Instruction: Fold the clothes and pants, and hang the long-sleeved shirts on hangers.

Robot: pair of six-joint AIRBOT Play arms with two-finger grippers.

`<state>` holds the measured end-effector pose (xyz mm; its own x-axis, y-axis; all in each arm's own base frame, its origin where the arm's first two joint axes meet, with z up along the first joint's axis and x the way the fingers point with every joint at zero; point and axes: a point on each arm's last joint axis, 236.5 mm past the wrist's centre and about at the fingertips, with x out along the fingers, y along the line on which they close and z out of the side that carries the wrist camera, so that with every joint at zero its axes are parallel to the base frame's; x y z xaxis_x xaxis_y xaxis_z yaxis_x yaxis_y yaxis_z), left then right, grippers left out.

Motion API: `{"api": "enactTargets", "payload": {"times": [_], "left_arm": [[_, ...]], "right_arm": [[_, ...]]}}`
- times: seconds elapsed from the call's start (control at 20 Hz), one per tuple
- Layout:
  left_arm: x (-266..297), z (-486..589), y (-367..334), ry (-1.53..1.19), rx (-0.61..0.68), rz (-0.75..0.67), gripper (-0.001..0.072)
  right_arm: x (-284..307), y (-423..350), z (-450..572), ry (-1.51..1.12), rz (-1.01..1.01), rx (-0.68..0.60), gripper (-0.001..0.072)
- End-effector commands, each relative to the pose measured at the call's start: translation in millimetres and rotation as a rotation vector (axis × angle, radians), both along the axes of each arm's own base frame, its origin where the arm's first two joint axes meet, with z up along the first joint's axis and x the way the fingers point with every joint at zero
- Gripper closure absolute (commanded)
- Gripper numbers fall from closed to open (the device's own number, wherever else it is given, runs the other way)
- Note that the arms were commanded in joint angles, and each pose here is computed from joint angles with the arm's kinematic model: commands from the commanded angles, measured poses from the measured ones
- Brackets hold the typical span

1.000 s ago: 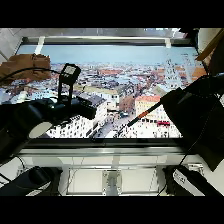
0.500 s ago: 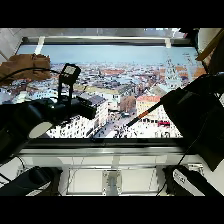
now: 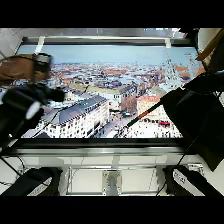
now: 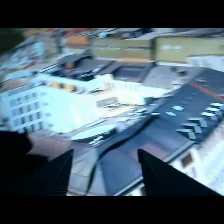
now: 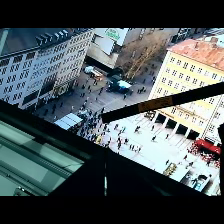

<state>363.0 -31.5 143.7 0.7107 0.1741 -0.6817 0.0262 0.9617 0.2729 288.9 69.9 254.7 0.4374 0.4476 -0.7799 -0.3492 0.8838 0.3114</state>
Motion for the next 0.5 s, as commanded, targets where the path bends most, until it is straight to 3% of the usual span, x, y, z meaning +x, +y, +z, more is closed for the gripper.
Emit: {"api": "enactTargets", "payload": {"times": [0.0, 0.25, 0.45], "left_arm": [[-10.3, -18.7, 132.3, 0.082, 0.052, 0.332, 0.0086], [-24.5, -104.7, 199.8, 0.340, -0.024, 0.471, 0.0080], [-3.6, -163.7, 199.3, 0.433, -0.032, 0.437, 0.0081]], "right_arm": [[9.4, -0.2, -5.4, -0.008, -0.019, 0.015, 0.0707], [15.0, -1.3, -21.4, 0.033, -0.027, 0.026, 0.0707], [23.7, -2.5, -17.6, -0.001, -0.045, 0.031, 0.0707]]}}
